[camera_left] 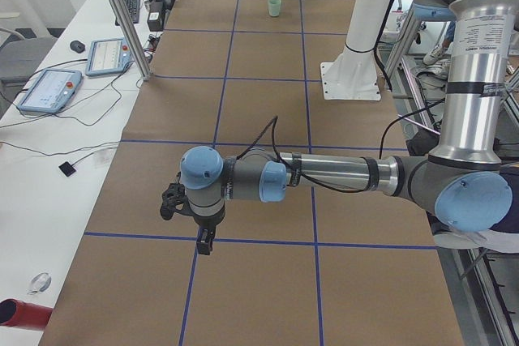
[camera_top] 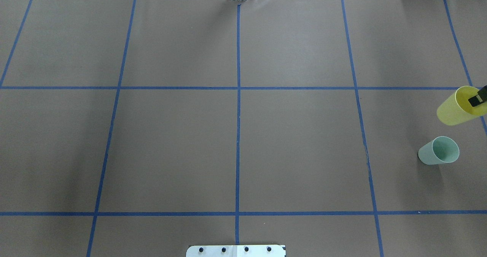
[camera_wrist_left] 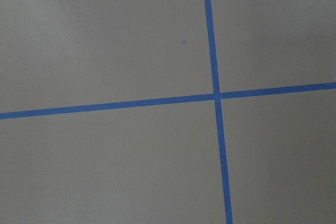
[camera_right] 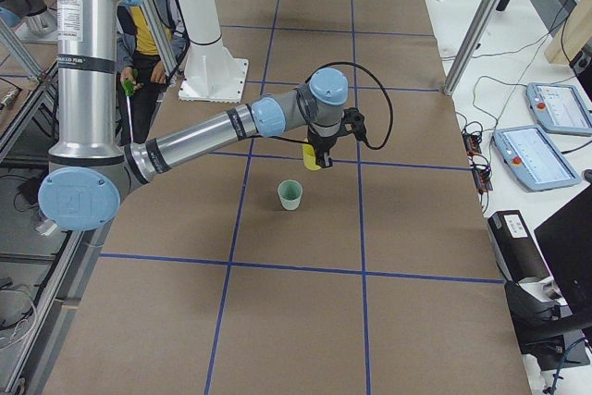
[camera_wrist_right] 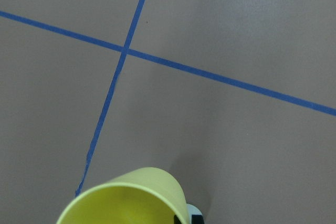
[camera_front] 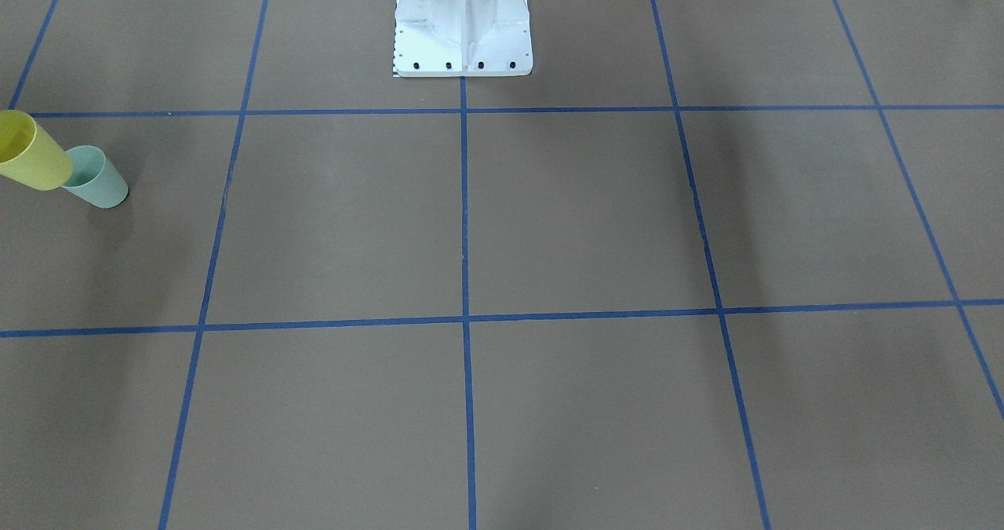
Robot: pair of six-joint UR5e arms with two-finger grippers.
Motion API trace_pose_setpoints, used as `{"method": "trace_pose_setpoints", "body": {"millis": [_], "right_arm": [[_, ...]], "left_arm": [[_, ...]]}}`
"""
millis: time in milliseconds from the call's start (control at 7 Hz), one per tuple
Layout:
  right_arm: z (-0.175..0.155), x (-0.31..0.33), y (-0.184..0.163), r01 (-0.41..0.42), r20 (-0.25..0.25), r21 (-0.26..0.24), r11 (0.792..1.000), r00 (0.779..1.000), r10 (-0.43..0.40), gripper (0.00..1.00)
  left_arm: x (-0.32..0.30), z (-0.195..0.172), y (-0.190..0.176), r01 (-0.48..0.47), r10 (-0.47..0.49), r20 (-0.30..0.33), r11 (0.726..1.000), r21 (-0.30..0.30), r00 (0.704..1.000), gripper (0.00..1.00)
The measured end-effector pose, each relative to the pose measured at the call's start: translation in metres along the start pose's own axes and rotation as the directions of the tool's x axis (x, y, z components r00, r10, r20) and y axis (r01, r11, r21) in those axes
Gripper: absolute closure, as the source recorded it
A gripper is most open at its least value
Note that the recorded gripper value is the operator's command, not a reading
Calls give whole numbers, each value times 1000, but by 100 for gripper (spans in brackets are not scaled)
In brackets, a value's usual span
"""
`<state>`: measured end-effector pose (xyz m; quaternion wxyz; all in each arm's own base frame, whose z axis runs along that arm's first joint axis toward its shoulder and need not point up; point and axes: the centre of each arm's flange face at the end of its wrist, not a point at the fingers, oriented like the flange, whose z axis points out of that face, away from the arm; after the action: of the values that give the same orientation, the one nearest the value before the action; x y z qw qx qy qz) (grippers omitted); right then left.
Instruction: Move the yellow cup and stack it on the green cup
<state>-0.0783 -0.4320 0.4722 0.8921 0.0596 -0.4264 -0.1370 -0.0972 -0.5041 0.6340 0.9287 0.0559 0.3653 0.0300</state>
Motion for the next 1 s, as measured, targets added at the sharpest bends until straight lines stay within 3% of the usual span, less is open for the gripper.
{"method": "trace_pose_setpoints", "body": {"millis": [286, 1000], "right_arm": [[21, 7, 35, -2, -1, -2, 1000, 1000, 2, 100], [63, 20, 42, -15, -14, -13, 1000, 1000, 15, 100]], "left_arm": [[1, -1, -1, -3, 3, 0, 1000, 3, 1000, 0], [4, -4, -2, -9, 9, 0, 1000, 9, 1000, 0]]}}
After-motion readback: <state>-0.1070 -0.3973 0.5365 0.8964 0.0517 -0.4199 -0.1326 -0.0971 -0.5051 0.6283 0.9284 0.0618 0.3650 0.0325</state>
